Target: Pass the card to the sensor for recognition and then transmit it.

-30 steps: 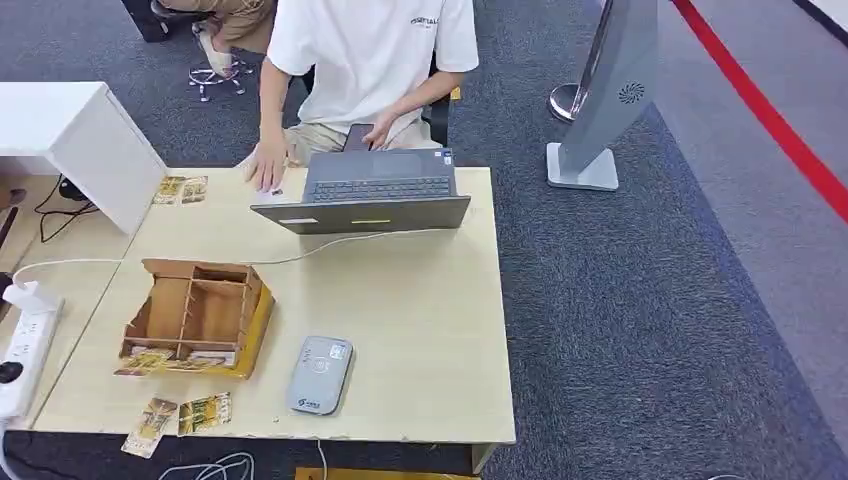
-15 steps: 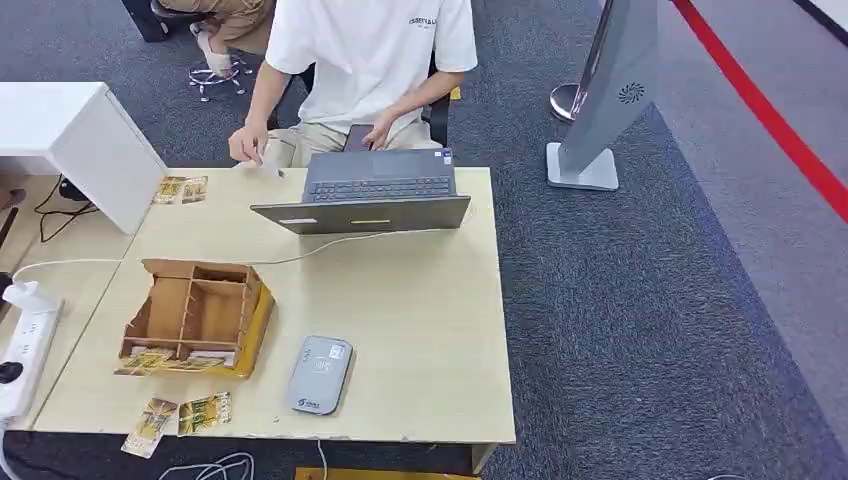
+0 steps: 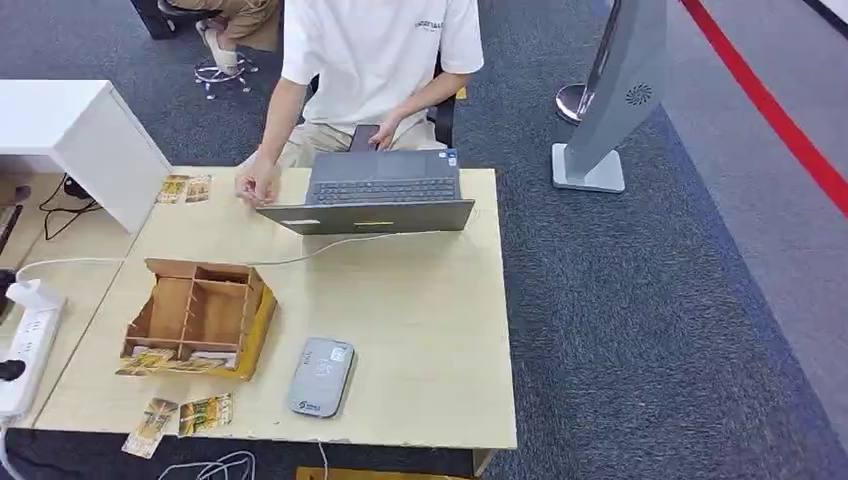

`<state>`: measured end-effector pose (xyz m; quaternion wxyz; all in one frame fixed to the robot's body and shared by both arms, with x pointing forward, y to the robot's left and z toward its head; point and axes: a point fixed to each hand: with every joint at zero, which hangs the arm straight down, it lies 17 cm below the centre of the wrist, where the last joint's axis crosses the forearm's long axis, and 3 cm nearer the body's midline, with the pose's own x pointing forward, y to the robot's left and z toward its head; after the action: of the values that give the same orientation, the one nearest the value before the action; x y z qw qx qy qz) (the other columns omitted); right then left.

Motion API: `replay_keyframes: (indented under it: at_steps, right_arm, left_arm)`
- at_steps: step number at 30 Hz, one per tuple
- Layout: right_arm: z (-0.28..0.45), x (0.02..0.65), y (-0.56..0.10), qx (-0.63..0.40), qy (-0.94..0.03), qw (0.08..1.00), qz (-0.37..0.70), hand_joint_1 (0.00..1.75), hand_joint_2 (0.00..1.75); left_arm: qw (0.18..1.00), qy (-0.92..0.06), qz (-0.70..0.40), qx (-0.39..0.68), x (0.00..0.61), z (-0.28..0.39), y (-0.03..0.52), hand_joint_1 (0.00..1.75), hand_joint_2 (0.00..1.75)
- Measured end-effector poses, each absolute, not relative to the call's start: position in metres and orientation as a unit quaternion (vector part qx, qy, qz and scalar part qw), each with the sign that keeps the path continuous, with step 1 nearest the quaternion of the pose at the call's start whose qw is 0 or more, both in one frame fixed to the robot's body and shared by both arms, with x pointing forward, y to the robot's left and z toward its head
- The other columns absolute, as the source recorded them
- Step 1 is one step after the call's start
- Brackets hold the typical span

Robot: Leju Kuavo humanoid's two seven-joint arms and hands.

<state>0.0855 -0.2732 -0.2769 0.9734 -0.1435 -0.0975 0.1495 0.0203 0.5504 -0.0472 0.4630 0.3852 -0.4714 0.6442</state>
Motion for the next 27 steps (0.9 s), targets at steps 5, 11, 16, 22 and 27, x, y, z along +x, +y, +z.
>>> replay_keyframes:
  at_steps: [5,11,16,22,27]
  right_arm:
    - [-0.275,0.096,-0.274,-0.147,-0.101,0.971,0.158,0.00,1.75]
    - [-0.276,0.096,-0.272,-0.145,-0.094,0.968,0.182,0.00,1.75]
    - [-0.275,0.101,-0.268,-0.139,-0.097,0.964,0.205,0.00,1.75]
    - [-0.275,0.101,-0.263,-0.127,-0.102,0.964,0.211,0.00,1.75]
    - [-0.276,0.098,-0.260,-0.118,-0.092,0.963,0.223,0.00,1.75]
  left_arm:
    - [0.443,-0.661,0.487,0.360,0.123,0.110,0.523,0.00,1.75]
    - [0.335,-0.786,0.370,0.365,0.154,0.259,0.474,0.00,1.75]
    - [0.235,-0.842,0.258,0.411,0.159,0.353,0.433,0.00,1.75]
    - [0.221,-0.841,0.138,0.474,0.244,0.378,0.418,0.00,1.75]
    - [0.279,-0.799,0.015,0.533,0.375,0.376,0.415,0.00,1.75]
